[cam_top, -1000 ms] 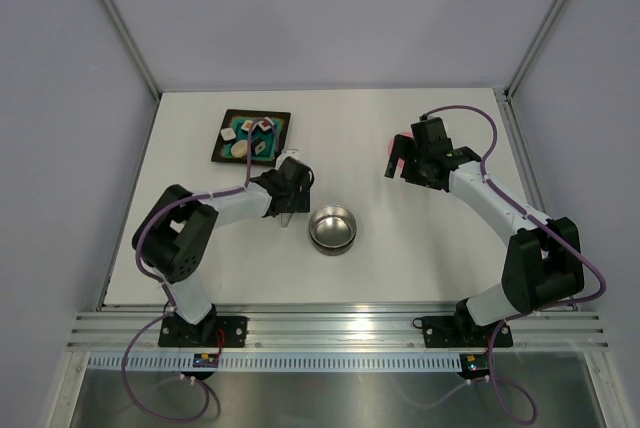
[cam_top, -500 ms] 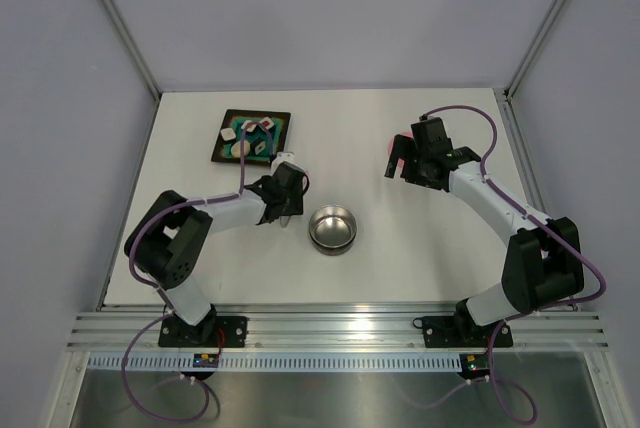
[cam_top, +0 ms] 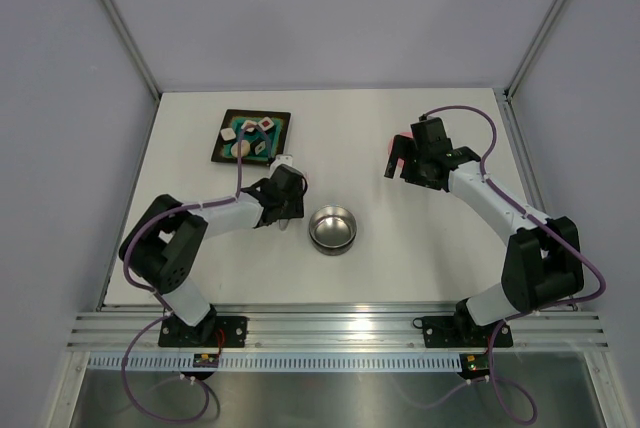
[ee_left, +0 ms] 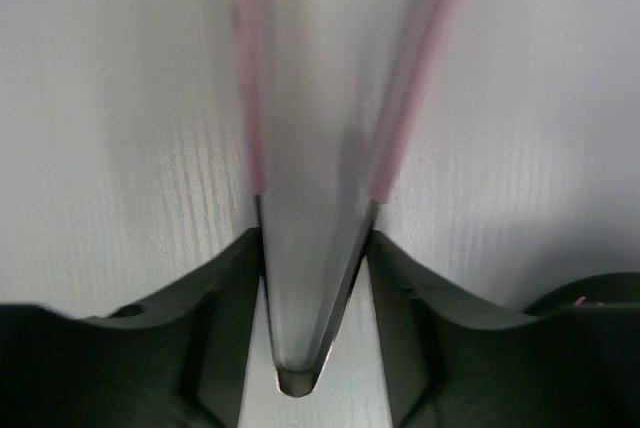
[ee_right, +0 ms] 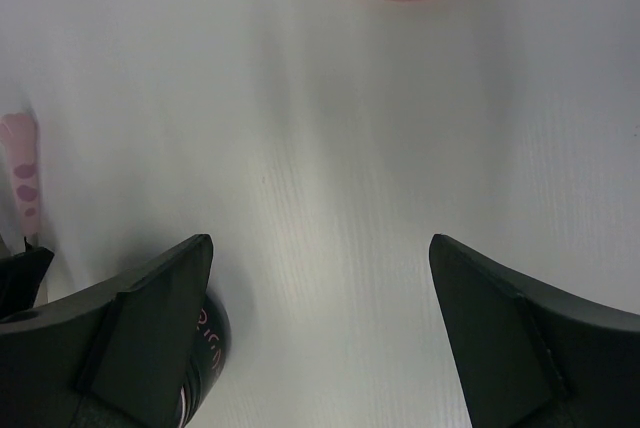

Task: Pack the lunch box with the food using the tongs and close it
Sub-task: Pick up the clamp at the center of the board.

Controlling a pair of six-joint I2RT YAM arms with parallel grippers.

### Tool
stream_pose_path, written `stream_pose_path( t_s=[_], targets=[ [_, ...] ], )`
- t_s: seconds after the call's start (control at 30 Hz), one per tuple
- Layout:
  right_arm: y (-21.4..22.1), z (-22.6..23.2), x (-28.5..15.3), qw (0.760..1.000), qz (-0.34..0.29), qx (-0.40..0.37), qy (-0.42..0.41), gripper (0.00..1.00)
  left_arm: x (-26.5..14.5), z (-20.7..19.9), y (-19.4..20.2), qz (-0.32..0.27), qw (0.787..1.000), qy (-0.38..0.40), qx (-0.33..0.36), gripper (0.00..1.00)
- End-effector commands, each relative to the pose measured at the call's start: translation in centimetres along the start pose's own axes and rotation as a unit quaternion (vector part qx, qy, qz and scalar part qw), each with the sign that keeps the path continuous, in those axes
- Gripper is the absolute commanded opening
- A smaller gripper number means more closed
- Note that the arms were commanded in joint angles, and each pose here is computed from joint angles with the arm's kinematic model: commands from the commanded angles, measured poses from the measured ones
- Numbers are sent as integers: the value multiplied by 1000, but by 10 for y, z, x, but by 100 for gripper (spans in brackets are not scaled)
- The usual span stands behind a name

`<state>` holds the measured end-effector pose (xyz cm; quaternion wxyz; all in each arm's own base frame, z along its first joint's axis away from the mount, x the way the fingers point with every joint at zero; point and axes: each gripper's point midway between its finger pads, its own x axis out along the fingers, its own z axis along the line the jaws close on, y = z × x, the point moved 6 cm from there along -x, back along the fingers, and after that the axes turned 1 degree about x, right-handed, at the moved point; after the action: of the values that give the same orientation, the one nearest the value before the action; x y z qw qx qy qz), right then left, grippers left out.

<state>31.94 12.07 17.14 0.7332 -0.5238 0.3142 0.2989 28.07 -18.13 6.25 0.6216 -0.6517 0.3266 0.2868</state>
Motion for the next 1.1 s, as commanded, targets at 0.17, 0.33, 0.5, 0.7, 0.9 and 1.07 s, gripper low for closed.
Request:
stream_pose_path(
  t_s=[0.17, 0.33, 0.5, 0.7, 0.9, 1.07],
  targets=[
    [-1, 6, 4, 1000, -2, 3, -15, 97, -6, 5, 22, 45, 999, 3, 12, 73],
    [2, 5, 7, 1000, 3, 2, -13, 98, -6, 3, 27, 52, 998, 15, 17, 60],
    [2, 5, 9, 1000, 5, 4, -12, 97, -8, 2, 25, 51, 998, 18, 16, 30],
    [1, 6, 9, 1000, 6, 1, -15, 97, -38, -5, -10, 24, 998, 38, 38, 3],
    [1, 6, 9, 1000, 6, 1, -12, 97, -84, -11, -51, 18, 994, 59, 92, 1],
    [0, 5, 5, 1000, 2, -2, -13, 97, -108, -5, -69, 23, 993, 51, 108, 2]
  ],
)
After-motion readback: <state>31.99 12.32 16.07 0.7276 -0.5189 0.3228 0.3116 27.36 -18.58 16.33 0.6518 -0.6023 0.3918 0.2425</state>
